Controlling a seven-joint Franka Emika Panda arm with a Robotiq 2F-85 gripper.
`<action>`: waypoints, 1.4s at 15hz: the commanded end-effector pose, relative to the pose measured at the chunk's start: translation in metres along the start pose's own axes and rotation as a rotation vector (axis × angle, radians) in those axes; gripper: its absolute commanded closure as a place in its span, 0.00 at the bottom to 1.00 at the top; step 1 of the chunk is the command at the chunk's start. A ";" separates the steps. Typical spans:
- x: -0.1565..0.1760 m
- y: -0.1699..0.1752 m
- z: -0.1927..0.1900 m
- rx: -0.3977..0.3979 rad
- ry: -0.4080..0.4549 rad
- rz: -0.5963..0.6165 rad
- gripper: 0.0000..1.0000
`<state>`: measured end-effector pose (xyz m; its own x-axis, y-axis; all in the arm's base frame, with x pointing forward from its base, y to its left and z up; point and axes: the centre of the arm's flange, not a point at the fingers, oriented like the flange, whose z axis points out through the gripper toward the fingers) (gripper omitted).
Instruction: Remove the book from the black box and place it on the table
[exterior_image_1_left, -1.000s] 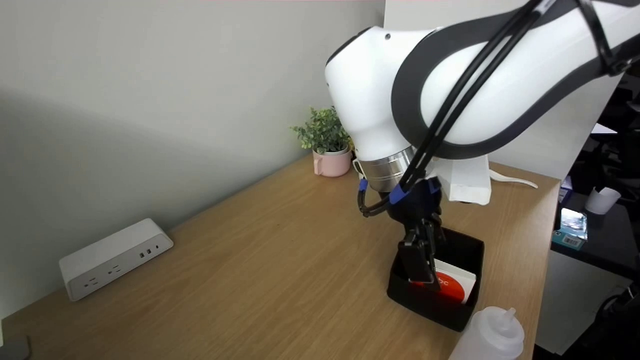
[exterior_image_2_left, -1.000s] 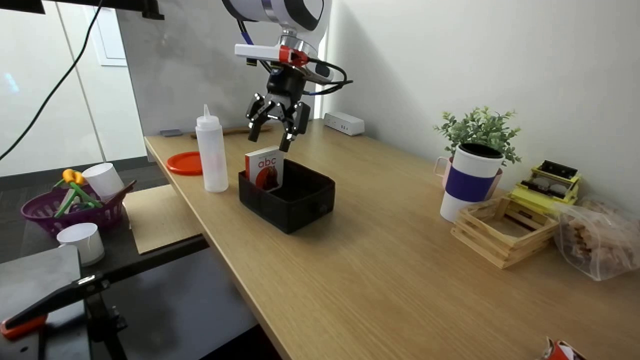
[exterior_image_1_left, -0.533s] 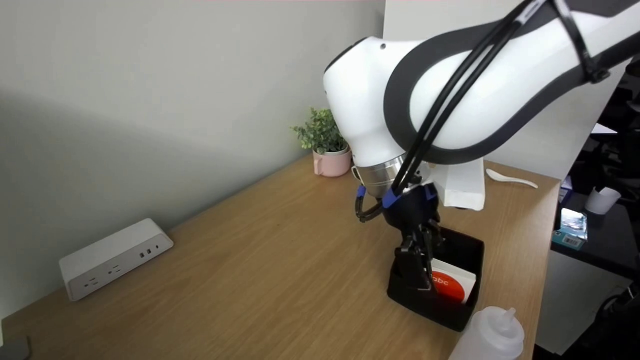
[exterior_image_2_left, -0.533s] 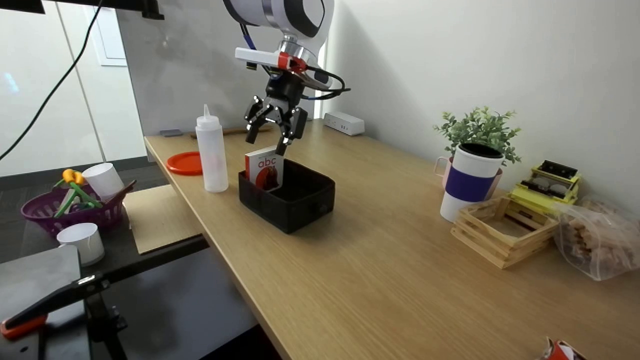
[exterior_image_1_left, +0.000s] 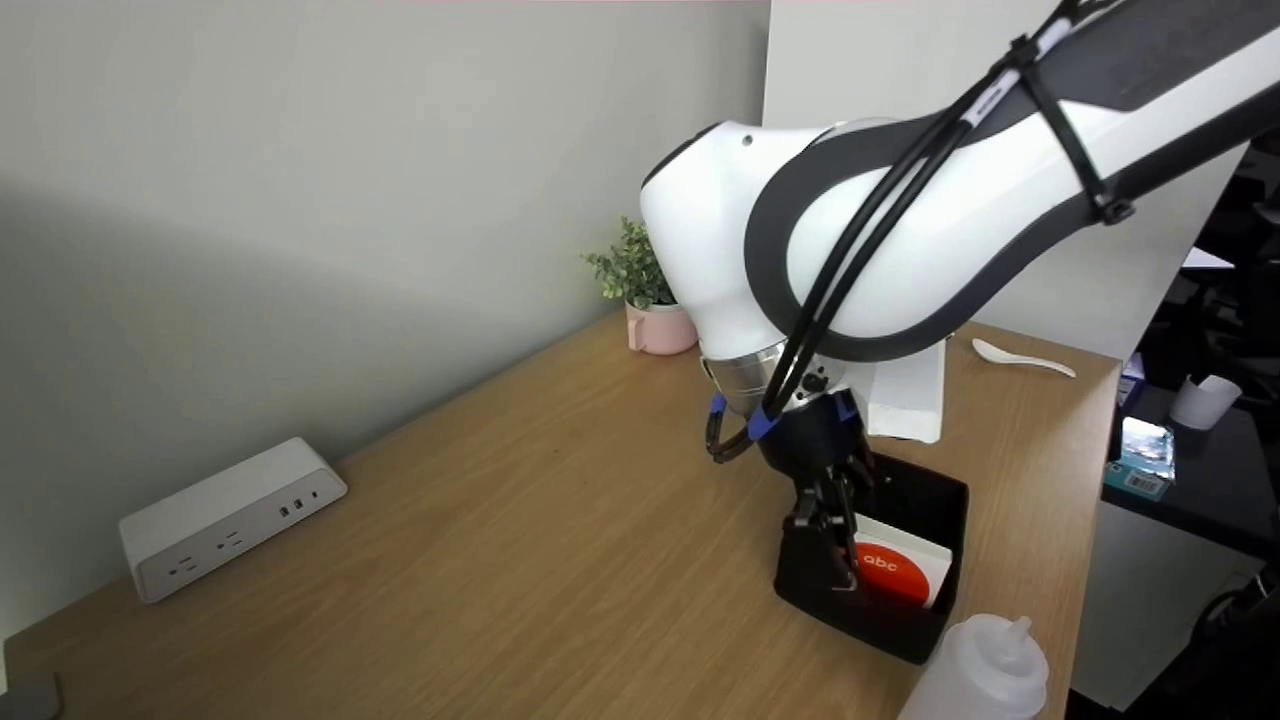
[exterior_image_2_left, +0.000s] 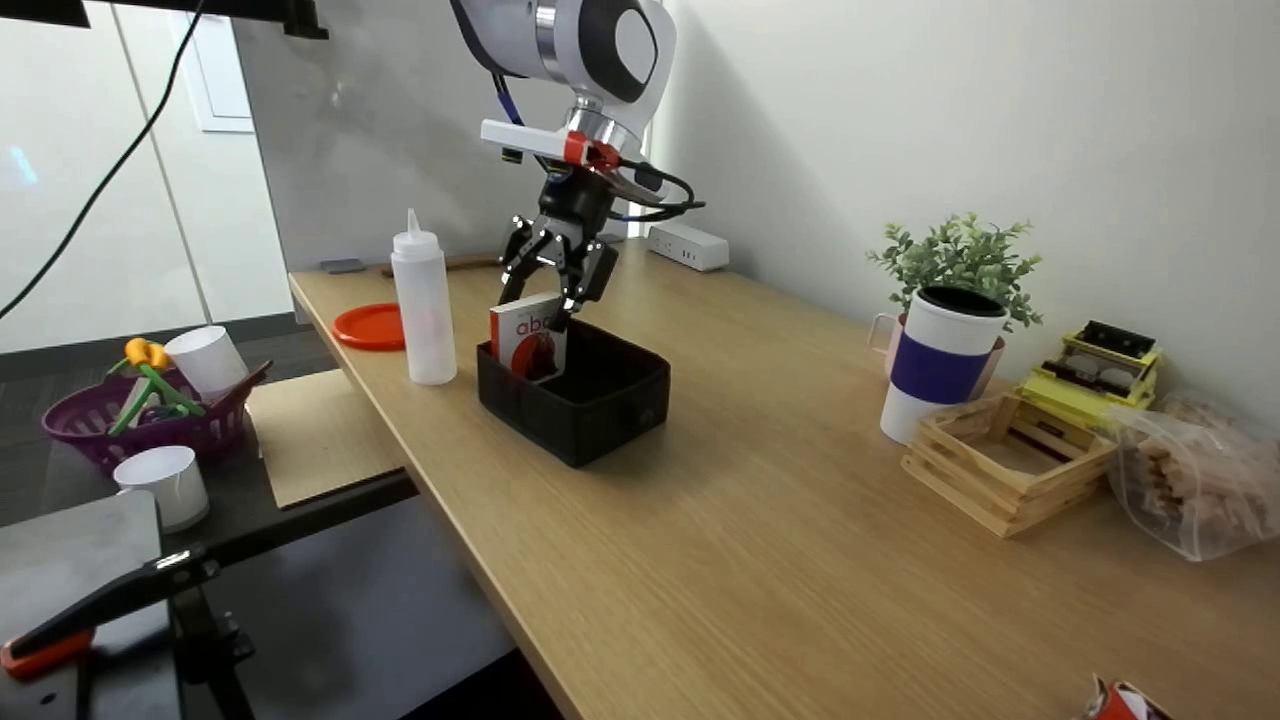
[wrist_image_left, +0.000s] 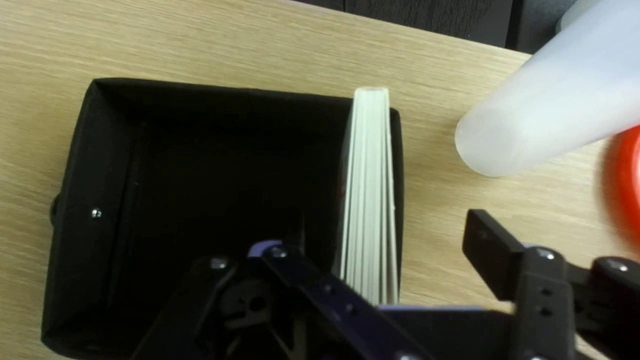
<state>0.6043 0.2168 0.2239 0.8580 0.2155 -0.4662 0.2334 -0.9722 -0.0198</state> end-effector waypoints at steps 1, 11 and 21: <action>0.005 0.003 -0.003 0.022 -0.025 0.002 0.48; 0.000 0.002 -0.008 0.011 -0.027 0.032 0.96; -0.036 -0.018 -0.034 -0.049 0.039 0.188 0.96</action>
<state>0.6034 0.2267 0.2472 0.8915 0.0808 -0.4459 0.1170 -0.9916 0.0543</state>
